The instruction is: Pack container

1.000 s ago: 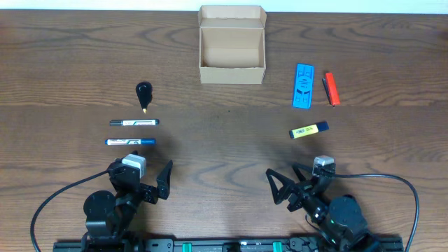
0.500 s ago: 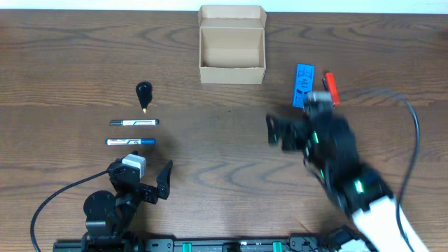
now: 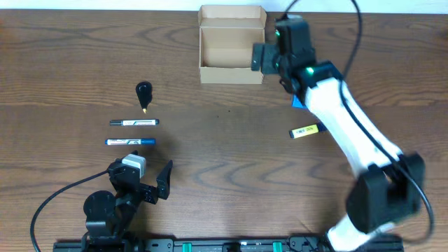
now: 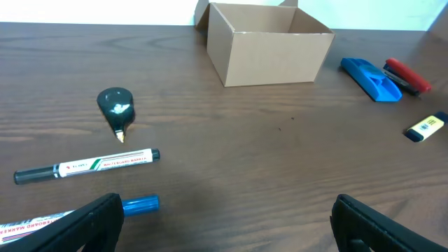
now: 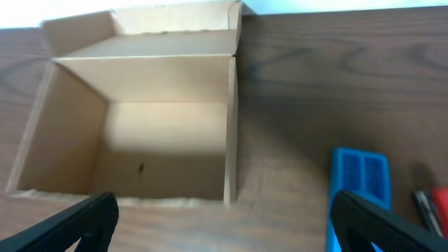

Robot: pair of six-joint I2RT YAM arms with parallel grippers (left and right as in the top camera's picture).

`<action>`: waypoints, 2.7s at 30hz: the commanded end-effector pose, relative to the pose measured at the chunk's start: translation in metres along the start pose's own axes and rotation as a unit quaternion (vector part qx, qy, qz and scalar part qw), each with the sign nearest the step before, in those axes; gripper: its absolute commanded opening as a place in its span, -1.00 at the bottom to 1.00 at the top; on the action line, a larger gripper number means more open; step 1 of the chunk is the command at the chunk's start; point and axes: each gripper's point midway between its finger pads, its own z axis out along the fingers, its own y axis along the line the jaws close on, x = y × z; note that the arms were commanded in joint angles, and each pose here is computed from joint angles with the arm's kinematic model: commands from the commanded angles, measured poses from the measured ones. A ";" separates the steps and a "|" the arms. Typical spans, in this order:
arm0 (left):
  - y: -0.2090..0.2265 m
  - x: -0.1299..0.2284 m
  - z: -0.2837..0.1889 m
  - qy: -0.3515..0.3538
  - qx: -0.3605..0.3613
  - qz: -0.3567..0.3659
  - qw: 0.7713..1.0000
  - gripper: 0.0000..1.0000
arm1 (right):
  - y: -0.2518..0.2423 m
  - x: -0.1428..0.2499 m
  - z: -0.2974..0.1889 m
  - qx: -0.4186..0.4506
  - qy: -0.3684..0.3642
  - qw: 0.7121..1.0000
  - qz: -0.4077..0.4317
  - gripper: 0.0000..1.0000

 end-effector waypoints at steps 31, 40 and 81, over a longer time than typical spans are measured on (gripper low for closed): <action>-0.001 0.008 0.002 0.007 0.008 -0.003 1.000 0.91 | 0.022 0.048 -0.008 0.033 0.144 0.989 0.031 -0.98; -0.001 0.008 0.002 0.007 0.008 -0.003 1.000 0.91 | 0.039 0.094 -0.027 0.081 0.181 0.980 -0.009 -0.98; -0.001 0.008 0.002 0.007 0.008 -0.003 1.000 0.91 | -0.009 0.067 -0.105 0.083 0.144 0.985 -0.040 0.59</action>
